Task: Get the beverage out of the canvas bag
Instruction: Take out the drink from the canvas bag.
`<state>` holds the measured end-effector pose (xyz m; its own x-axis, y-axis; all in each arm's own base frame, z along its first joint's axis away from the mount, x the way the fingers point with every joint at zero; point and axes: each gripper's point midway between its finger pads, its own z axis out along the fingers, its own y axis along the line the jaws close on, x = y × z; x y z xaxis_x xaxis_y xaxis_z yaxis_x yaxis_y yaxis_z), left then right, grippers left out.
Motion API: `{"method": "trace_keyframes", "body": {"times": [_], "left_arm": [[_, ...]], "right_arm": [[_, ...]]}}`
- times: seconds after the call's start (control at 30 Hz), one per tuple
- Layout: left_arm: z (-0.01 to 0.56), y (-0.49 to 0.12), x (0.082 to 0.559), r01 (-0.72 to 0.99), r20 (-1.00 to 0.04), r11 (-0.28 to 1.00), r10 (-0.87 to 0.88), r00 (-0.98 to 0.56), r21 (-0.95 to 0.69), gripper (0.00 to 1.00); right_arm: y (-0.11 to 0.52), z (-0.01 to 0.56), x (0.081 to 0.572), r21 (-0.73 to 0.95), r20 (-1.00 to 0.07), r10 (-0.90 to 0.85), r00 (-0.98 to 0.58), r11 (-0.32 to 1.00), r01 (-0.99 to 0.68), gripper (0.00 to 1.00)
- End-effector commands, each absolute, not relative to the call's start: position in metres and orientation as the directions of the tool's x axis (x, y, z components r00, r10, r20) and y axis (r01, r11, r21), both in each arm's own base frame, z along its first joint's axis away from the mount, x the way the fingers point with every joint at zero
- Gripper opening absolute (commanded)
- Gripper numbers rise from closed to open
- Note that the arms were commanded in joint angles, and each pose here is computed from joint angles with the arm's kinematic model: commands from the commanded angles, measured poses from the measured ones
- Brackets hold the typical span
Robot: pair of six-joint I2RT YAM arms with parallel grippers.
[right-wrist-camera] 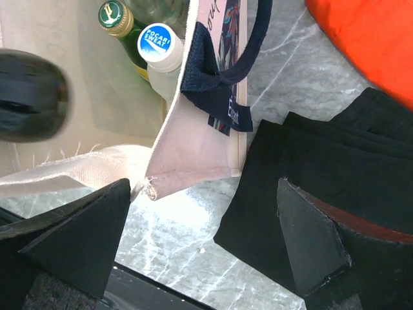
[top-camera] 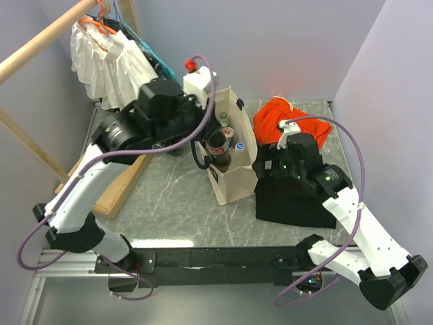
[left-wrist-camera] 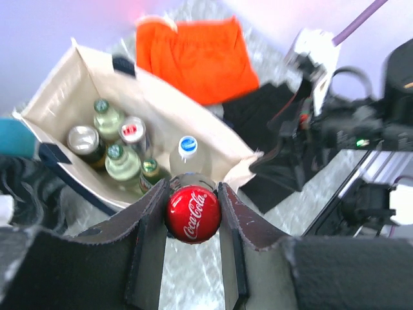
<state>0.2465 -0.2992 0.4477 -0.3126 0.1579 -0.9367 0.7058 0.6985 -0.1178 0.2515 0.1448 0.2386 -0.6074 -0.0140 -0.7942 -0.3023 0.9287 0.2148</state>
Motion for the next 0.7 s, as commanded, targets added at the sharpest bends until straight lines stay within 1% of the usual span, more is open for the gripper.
{"method": "trace_keyframes", "body": {"times": [0.0,0.3,0.57,0.67], "left_arm": [[0.551,-0.281,0.236,0.722,-0.990,0.677,-0.120,-0.081,-0.141,0.01],[0.577,-0.253,0.223,0.699,-0.980,0.698,-0.200,-0.018,-0.155,0.01],[0.572,-0.233,0.230,0.627,-0.982,0.763,-0.191,-0.010,-0.155,0.01],[0.561,-0.222,0.239,0.560,-0.983,0.814,-0.182,-0.010,-0.156,0.01]], "right_arm": [[0.143,0.233,0.248,0.204,-0.789,-0.027,-0.614,0.931,-0.303,1.00],[0.142,0.234,0.246,0.209,-0.793,-0.019,-0.609,0.930,-0.302,1.00],[0.144,0.236,0.247,0.216,-0.796,-0.014,-0.605,0.928,-0.305,1.00],[0.144,0.238,0.247,0.220,-0.800,-0.008,-0.600,0.927,-0.305,1.00]]}}
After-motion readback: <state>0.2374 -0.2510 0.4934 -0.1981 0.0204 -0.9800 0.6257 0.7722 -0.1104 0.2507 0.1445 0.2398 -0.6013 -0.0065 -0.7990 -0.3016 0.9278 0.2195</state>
